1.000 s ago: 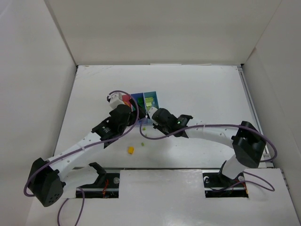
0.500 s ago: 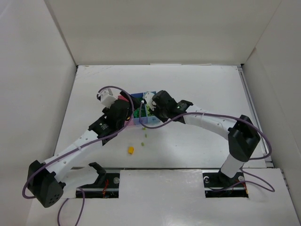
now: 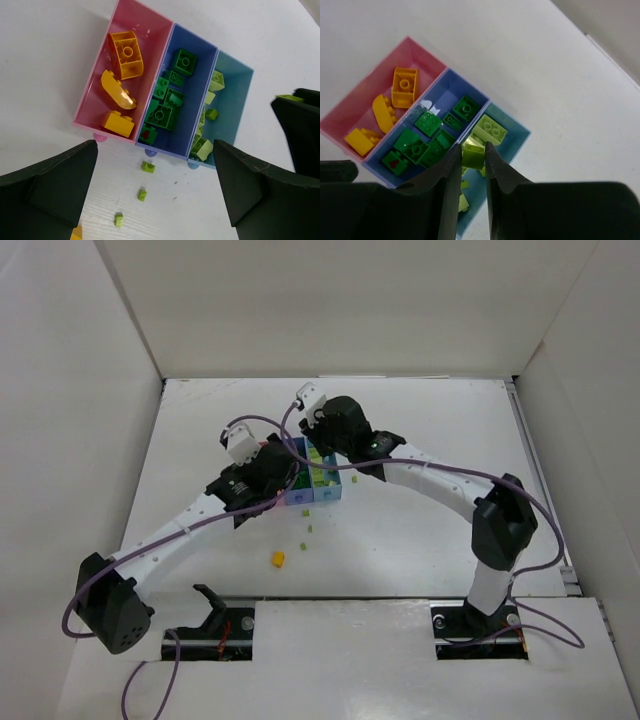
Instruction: Sort the legos into containers by color
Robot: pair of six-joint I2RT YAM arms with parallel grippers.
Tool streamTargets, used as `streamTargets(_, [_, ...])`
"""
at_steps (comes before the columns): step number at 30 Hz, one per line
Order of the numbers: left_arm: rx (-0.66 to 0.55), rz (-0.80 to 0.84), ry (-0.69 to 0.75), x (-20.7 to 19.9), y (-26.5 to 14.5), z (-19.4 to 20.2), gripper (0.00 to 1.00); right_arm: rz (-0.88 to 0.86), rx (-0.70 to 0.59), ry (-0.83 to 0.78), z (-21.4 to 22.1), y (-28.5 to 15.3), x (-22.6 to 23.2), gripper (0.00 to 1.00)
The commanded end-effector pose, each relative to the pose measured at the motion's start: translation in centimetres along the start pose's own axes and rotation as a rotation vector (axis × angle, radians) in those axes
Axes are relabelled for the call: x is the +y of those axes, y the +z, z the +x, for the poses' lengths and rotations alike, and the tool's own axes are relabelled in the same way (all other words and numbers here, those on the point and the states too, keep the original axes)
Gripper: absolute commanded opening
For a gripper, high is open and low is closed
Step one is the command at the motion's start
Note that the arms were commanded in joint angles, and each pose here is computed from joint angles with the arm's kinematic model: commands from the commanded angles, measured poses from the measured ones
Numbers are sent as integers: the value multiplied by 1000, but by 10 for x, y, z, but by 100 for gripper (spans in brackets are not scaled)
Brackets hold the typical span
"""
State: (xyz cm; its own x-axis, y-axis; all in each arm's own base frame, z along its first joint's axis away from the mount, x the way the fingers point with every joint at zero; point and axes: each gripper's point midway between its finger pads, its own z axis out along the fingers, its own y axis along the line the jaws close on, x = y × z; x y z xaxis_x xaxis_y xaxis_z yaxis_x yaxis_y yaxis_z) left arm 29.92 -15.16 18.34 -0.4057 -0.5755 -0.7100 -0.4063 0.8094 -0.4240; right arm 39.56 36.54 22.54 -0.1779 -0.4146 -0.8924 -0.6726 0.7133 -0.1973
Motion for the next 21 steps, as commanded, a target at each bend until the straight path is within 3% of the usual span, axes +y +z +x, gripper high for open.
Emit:
streamTargets(1, [25,-2,50,3,-5,1,99,-3,-15,24,-2,14,-2,27])
streamTargets(6, [108,71,77,8,0,31,99,8,33,73,20,26,-11,36])
streamTargets(10, [210,175,127,1,-3,61,99,5,54,95,31,27,-12,54])
streamTargets(16, [293,209,270,-1,-11,108,98,-3,20,107,18,7,-13,61])
streamTargets(21, [397,202,391,8,-12,145,87,26,6,130,19,-21,-22,62])
